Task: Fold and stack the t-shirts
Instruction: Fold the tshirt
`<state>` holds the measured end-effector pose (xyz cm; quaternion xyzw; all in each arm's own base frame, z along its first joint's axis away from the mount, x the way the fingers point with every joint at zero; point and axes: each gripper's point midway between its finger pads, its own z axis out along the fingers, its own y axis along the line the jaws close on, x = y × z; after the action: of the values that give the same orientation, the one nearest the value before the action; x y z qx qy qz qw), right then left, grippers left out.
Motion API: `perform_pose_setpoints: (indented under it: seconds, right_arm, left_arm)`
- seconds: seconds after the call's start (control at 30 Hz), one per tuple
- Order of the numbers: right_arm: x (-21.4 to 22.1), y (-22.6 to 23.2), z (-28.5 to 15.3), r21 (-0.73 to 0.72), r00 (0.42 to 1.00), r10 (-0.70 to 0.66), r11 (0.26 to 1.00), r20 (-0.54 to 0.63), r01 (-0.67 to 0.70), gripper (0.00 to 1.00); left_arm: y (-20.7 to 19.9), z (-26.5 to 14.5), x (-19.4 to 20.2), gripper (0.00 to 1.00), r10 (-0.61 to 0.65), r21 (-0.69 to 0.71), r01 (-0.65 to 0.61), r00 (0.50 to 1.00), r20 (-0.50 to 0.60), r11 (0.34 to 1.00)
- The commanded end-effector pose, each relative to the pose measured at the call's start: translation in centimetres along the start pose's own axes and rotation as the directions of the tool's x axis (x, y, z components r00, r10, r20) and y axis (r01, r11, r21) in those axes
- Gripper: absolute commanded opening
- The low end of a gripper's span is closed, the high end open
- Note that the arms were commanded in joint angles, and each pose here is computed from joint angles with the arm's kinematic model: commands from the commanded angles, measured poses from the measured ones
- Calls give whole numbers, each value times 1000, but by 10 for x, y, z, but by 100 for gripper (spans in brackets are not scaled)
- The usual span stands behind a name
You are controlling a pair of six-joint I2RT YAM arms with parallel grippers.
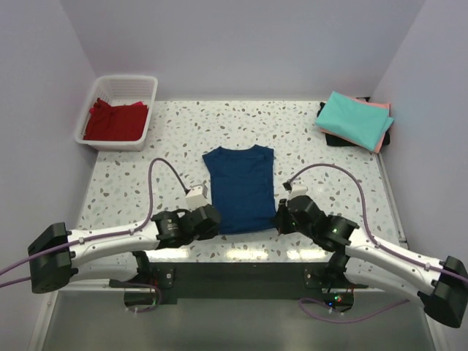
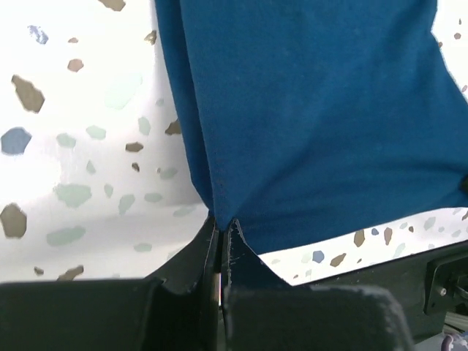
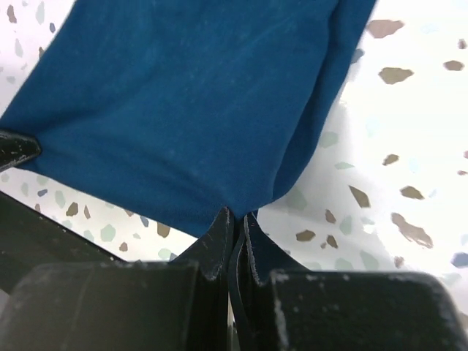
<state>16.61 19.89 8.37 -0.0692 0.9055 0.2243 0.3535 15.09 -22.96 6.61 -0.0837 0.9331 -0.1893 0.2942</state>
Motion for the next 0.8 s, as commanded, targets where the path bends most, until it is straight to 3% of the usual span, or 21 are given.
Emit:
perform_pose_setpoints:
  seconds: [0.0,0.27,0.43,0.63,0.77]
  right_arm:
    - [-19,-20,-22,125,998,-36,992,47,30,0]
    - [-72,-17,-37,214,982,-108,974,156,73,0]
    - [-115,-5,-43,256,955,-165,961,246,100,0]
    - [-152,10,-29,314,927,-245,937,283,152,0]
    - [-171,9,-12,348,921,-256,926,294,147,0]
  left_arm:
    - [1,-15,-24,0,-52,-96,65,989,138,993]
    - [-17,-34,-77,0,0,-223,74,948,318,972]
    - [-42,-50,-116,0,0,-225,109,900,437,968]
    - [-46,-51,-144,0,37,-301,128,872,488,945]
    - [-38,-31,-164,0,26,-332,158,873,488,930]
